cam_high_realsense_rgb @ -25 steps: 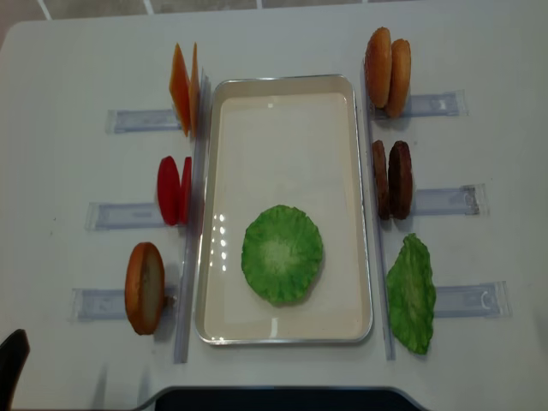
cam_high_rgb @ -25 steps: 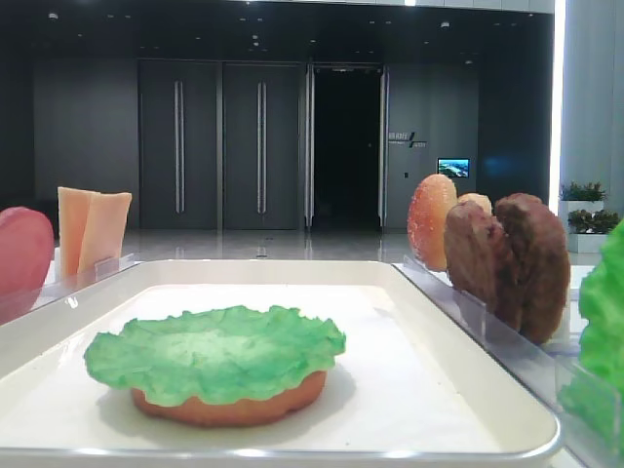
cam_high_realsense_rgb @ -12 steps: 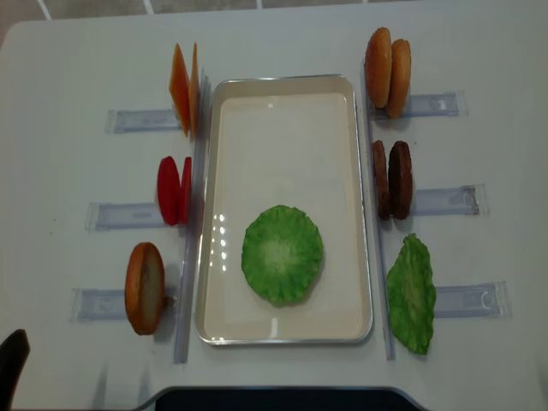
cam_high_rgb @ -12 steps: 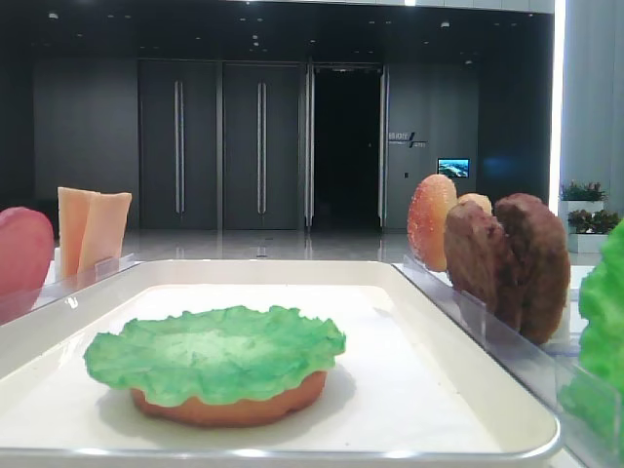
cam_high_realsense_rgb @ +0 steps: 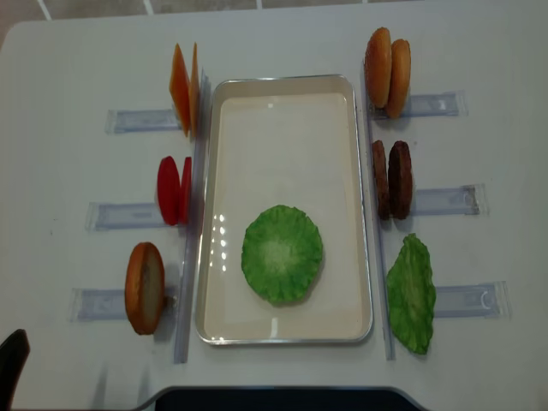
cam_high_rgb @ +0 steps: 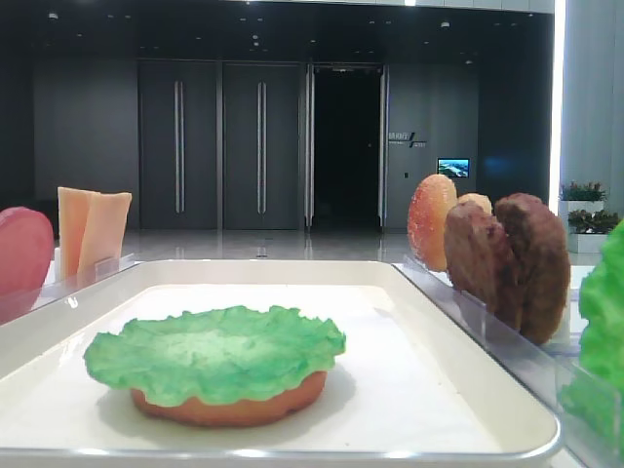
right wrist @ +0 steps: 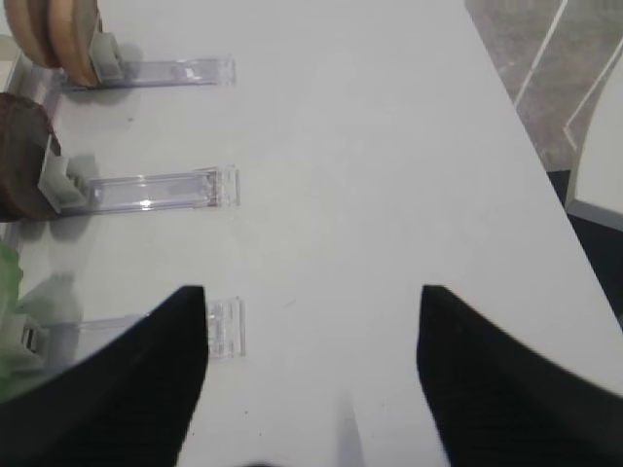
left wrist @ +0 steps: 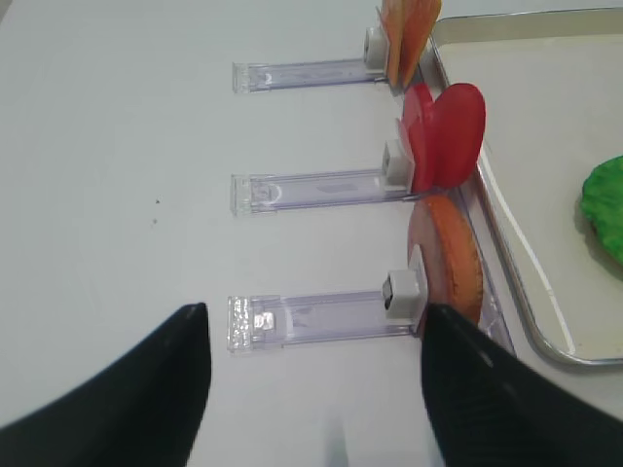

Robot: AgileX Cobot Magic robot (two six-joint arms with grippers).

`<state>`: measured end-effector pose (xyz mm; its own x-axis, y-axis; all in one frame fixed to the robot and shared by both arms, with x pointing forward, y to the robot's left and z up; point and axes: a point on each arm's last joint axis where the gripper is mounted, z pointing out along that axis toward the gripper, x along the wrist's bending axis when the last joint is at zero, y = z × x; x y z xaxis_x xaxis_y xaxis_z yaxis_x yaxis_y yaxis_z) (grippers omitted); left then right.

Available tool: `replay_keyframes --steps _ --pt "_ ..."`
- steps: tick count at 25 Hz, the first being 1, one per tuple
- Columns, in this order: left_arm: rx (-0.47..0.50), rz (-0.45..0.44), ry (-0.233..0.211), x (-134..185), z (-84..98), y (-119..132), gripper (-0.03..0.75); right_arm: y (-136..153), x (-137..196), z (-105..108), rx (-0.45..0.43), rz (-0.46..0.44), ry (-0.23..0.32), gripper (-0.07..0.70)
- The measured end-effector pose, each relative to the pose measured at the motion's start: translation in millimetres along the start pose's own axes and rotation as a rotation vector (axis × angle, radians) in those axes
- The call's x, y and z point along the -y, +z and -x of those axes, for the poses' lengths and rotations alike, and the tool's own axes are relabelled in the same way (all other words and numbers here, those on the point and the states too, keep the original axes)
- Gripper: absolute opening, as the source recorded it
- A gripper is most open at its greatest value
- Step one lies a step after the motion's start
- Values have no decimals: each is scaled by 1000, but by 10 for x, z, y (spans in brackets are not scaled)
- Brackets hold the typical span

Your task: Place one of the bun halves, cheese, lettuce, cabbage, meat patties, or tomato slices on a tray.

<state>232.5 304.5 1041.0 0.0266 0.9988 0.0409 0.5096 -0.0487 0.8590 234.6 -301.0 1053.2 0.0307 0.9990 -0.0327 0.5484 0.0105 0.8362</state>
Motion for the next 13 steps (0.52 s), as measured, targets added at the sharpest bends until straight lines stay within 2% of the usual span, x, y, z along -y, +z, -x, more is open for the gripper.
replay_keyframes --steps 3,13 --pt "0 0 0 0 0 0 517 -28 62 -1 1 38 -19 472" --pt "0 0 0 0 0 0 517 -2 93 -8 -5 32 -30 472"
